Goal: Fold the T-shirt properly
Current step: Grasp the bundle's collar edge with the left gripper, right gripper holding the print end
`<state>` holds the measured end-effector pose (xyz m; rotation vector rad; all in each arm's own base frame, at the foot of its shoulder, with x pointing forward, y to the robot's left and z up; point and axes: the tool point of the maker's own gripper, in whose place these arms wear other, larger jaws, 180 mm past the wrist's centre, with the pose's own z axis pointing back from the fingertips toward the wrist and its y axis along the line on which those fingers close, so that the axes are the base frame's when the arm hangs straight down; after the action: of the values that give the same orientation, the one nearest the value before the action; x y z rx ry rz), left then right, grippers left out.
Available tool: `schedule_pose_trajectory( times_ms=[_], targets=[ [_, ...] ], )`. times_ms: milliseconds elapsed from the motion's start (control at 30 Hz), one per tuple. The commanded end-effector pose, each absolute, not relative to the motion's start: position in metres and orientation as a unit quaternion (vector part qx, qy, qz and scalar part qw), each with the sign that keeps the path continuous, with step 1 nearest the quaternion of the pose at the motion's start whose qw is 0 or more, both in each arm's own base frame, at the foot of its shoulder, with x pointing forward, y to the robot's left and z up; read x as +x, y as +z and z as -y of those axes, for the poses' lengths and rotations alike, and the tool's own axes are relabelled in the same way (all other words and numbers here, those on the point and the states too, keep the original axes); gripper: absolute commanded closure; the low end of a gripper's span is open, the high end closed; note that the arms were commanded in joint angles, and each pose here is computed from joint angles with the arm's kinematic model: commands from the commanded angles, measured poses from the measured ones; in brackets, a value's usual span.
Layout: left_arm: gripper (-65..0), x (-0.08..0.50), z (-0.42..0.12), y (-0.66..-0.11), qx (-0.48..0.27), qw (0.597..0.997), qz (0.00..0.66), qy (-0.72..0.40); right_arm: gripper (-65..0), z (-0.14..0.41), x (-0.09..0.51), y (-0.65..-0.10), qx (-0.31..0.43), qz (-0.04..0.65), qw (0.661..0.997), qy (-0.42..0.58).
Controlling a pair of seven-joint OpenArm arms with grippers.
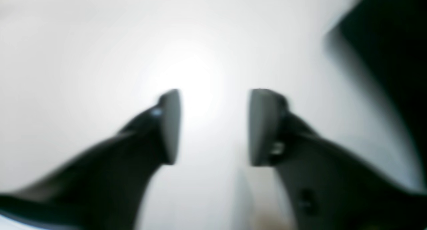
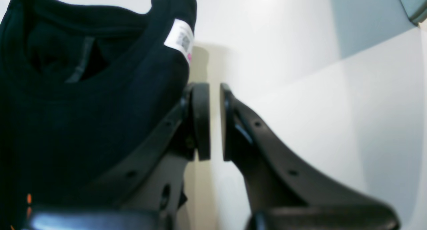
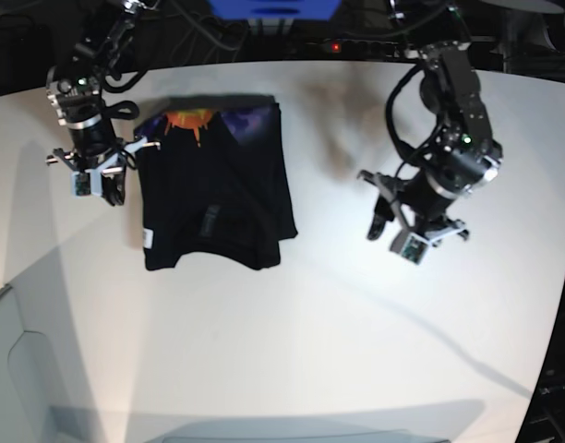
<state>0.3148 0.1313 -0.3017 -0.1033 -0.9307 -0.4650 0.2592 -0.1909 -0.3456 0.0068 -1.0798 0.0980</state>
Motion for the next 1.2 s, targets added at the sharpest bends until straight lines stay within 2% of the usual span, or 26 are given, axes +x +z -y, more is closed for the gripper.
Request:
schedule_pose_trajectory(
  times_ms=[0, 67, 133, 200, 333, 367, 700, 1033, 1167],
  targets=[
    [-18.1, 0.330, -0.126, -0.282, -0.056, 0.854, 0.478, -0.195, -4.2, 0.191, 0.265, -0.332, 0.003, 0.539, 0.841, 0.046],
    [-15.1, 0.344, -0.106, -0.276, -0.088, 0.854, 0.490, -0.149, -4.3, 0.192, 0.265, -0.333, 0.003, 0.537, 0.842, 0.046],
    [-17.3, 0.352, -0.089, -0.278, -0.118, 0.859, 0.486, -0.107, -4.4, 0.192, 0.260, -0.336, 0.003, 0.531, 0.846, 0.046],
    [-22.6, 0.355, -0.069, -0.285, -0.147, 0.866, 0.473, -0.072, -4.4, 0.189, 0.258, -0.338, 0.006, 0.527, 0.848, 0.050],
    [-38.4, 0.355, -0.046, -0.303, -0.177, 0.877, 0.444, -0.042, -4.4, 0.187, 0.254, -0.342, 0.007, 0.522, 0.852, 0.052],
    [-40.0, 0.353, -0.040, -0.309, -0.181, 0.881, 0.435, -0.047, -4.4, 0.187, 0.253, -0.342, 0.007, 0.521, 0.852, 0.052],
    [-40.8, 0.357, -0.006, -0.349, -0.204, 0.887, 0.414, -0.028, -4.4, 0.187, 0.253, -0.343, 0.007, 0.520, 0.852, 0.052],
    [-40.1, 0.354, 0.022, -0.367, -0.217, 0.884, 0.411, -0.041, -4.4, 0.187, 0.247, -0.347, 0.007, 0.513, 0.857, 0.052],
    [-31.5, 0.354, 0.022, -0.376, -0.217, 0.885, 0.410, -0.036, -4.4, 0.187, 0.246, -0.348, 0.007, 0.511, 0.858, 0.052]
  ],
)
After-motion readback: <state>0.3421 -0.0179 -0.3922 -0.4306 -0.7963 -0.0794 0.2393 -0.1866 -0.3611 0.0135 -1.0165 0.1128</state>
